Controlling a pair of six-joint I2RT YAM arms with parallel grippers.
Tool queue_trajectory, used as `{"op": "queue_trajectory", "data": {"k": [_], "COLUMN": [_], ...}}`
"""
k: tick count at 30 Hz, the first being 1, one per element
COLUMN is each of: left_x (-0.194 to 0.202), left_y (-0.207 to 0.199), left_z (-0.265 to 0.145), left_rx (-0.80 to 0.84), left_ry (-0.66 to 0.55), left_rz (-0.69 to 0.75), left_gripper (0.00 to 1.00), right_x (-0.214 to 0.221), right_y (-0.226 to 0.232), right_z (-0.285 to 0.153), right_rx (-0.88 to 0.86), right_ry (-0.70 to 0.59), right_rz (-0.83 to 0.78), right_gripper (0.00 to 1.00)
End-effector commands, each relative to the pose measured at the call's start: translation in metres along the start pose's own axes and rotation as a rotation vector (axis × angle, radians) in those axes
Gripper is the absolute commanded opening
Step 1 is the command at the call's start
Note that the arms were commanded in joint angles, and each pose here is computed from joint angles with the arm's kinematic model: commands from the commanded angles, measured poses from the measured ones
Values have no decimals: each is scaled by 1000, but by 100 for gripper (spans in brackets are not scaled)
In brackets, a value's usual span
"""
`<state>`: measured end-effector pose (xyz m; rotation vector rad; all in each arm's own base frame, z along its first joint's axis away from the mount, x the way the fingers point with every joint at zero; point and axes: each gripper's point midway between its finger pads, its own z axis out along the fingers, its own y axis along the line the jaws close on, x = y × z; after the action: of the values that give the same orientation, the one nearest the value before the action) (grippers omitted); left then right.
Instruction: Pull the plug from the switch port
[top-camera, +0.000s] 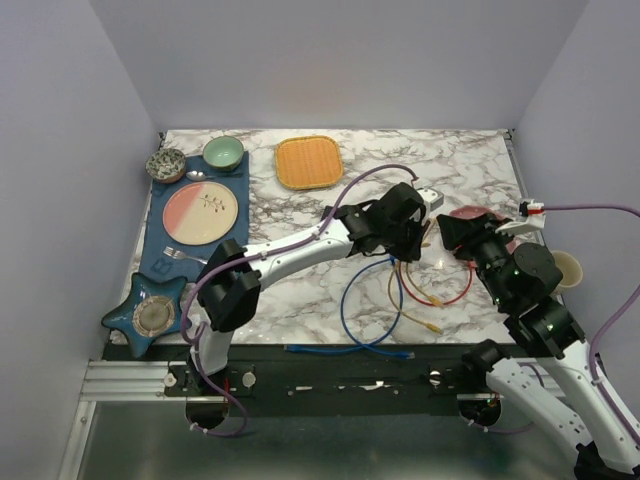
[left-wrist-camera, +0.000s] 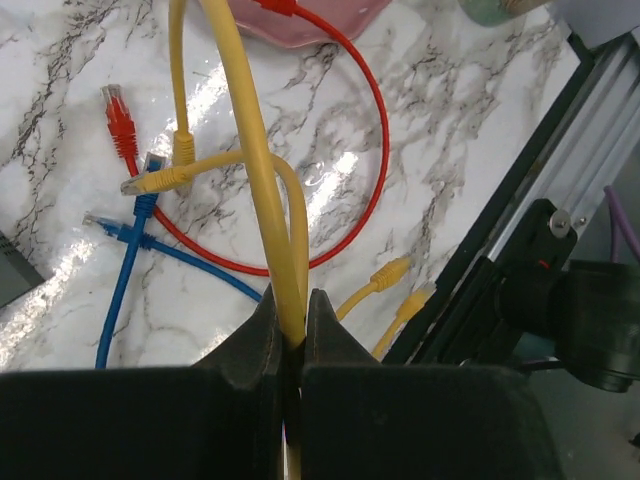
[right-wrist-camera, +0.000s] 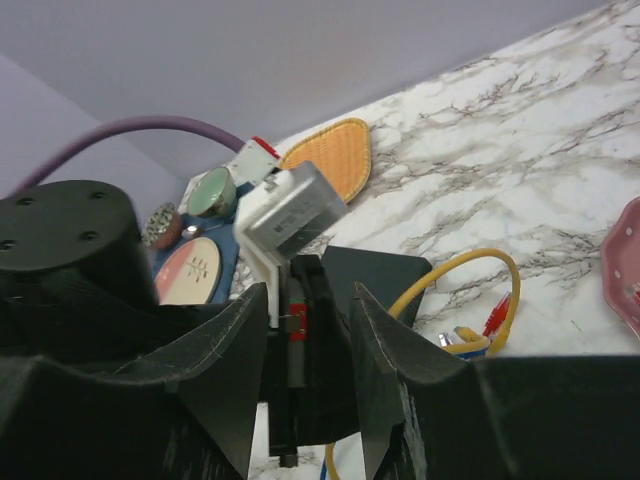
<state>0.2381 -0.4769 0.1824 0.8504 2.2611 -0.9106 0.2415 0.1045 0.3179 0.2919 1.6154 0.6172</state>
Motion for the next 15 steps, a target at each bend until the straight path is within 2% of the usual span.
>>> {"op": "queue_trajectory", "data": {"k": [1, 3, 4, 5, 11, 14, 15], "left_x": [-7, -10, -15, -20, -54, -62, -48], "left_y": [-1, 2, 2, 3, 19, 49, 68], "left_z": [16, 16, 11, 7, -36, -66, -70], "left_rx": [47, 25, 15, 3, -131, -265, -334], "left_ry": [11, -2, -20, -40, -186, -256, -241], "left_rz": [31, 35, 41, 46, 89, 27, -3], "left_gripper": [53, 77, 96, 99, 99, 99, 99], "right_x": [4, 12, 15, 18, 28, 30, 32], "right_y": [-12, -13, -14, -15, -21, -23, -25], "right_z": [3, 7, 8, 10, 15, 17, 17], "right_rx": [57, 62, 65, 71, 98, 106, 111], "right_ry": [7, 36, 44, 54, 75, 75, 77], "right_rz": [-19, -23, -24, -22, -26, -21, -21], "right_gripper": [46, 46, 46, 46, 46, 46, 46]}}
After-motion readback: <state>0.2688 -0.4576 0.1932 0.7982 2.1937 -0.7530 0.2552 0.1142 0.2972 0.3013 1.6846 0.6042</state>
